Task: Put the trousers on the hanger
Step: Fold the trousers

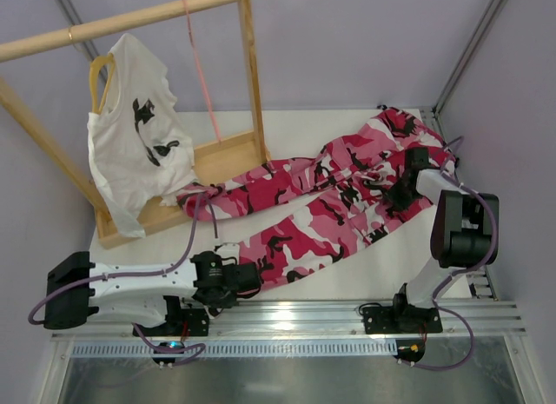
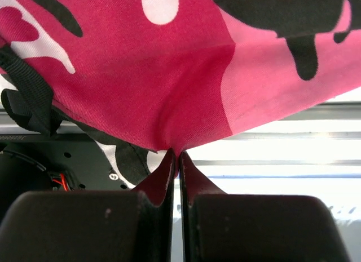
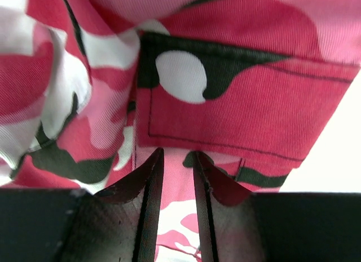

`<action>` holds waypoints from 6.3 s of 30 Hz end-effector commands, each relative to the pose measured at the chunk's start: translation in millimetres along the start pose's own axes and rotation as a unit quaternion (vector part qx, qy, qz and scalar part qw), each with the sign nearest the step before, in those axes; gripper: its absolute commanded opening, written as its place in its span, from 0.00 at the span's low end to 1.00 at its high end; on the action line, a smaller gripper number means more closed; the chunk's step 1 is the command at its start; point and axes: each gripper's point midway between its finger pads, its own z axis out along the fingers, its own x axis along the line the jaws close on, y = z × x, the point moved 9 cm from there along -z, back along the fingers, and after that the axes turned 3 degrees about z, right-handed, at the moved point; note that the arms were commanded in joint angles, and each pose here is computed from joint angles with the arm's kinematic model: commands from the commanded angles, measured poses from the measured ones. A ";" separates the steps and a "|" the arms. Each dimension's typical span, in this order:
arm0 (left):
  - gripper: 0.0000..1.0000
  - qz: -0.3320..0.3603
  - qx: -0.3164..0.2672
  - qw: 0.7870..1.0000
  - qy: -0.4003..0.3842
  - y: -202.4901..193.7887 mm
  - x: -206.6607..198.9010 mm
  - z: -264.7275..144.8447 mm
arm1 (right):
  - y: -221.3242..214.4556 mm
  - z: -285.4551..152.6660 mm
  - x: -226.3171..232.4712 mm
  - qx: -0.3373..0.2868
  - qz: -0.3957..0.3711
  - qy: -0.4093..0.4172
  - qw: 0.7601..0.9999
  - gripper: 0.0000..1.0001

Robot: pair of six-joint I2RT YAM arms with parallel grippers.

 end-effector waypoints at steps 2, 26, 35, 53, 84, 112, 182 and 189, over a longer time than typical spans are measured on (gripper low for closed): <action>0.00 0.037 0.027 0.999 -0.017 -7.1 7.1 -5.5 | 19.7 6.4 2.9 -0.025 -0.008 -0.018 0.999 0.31; 0.57 -0.023 -0.078 0.991 -0.104 84.4 -24.2 -73.4 | -13.7 -81.7 44.8 -0.012 -0.149 0.233 0.961 0.38; 0.47 -0.089 -0.017 0.995 -0.035 132.4 -8.0 5.0 | -137.5 -111.5 71.6 0.051 -0.271 0.343 0.898 0.41; 0.39 -0.086 0.042 0.994 0.061 177.2 -11.5 91.2 | -135.2 -108.4 73.2 -0.022 -0.252 0.291 0.923 0.41; 0.63 -0.139 -0.184 0.973 -0.021 252.4 25.1 -101.8 | -166.8 -160.0 109.2 -0.019 -0.230 0.373 0.899 0.43; 0.77 -0.133 -0.133 0.979 0.072 316.2 66.4 -24.8 | 177.3 -58.1 183.5 -0.239 -0.097 0.209 0.943 0.73; 0.37 -0.037 -0.046 0.997 0.044 289.5 70.9 14.1 | 183.0 -38.3 186.4 -0.171 -0.095 0.293 0.936 0.11; 0.00 -0.064 -0.088 0.992 0.071 296.9 77.2 -8.1 | 179.6 -45.6 183.2 -0.177 -0.131 0.297 0.929 0.54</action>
